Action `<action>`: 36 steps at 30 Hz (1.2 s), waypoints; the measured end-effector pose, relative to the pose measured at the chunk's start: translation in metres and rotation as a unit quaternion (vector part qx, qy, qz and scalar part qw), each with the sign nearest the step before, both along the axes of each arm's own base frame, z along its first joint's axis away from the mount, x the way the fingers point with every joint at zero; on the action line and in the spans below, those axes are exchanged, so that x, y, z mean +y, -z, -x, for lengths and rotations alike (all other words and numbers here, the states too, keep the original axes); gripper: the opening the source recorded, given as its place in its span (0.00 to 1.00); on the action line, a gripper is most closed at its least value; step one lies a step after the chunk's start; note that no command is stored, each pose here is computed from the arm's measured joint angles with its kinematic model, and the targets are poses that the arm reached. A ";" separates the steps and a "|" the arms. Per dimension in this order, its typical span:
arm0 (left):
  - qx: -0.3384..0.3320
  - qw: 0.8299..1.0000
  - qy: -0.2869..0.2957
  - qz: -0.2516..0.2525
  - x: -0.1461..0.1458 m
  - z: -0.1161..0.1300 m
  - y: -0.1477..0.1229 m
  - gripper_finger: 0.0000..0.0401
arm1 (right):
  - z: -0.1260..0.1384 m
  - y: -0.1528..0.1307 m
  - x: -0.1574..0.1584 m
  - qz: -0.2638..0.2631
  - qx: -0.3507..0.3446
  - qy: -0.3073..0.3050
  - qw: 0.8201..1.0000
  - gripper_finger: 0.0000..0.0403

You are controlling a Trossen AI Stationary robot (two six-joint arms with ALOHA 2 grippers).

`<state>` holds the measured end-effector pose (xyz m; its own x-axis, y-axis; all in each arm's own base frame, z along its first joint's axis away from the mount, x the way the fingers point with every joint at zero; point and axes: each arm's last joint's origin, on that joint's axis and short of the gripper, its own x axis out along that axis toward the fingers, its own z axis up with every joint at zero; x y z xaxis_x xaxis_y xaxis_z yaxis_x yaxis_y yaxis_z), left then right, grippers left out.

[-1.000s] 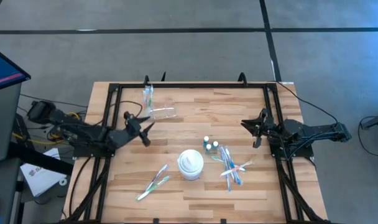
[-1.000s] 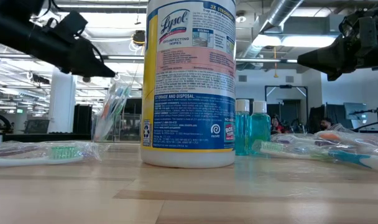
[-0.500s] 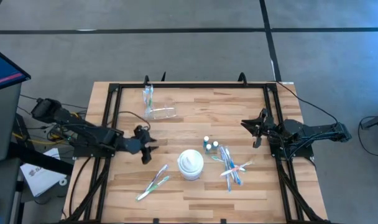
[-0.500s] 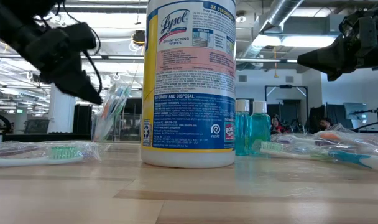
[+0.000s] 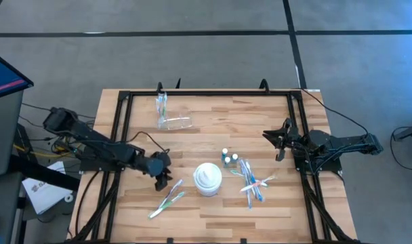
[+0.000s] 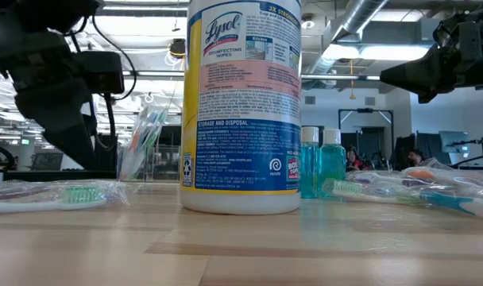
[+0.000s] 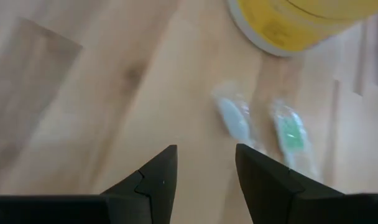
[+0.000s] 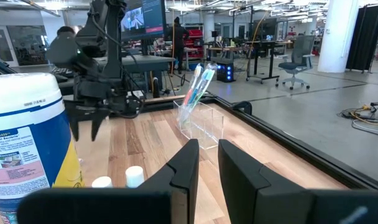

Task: Pick & Place toothbrushing station
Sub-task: Put the left purple toothbrush into the transparent organizer

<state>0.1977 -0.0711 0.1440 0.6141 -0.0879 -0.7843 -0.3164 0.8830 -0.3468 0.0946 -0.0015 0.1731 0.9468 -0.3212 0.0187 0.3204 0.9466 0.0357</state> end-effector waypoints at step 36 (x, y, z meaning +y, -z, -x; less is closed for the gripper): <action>0.074 0.994 -0.024 0.072 -0.031 -0.020 0.016 0.39 | 0.000 0.000 0.000 0.000 0.000 0.000 1.000 0.13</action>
<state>0.2181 -0.1016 0.1283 0.4998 -0.1791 -0.8474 -0.4139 0.8101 -0.4153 0.0946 -0.0015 0.1730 0.9468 -0.3212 0.0188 0.3204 0.9466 0.0358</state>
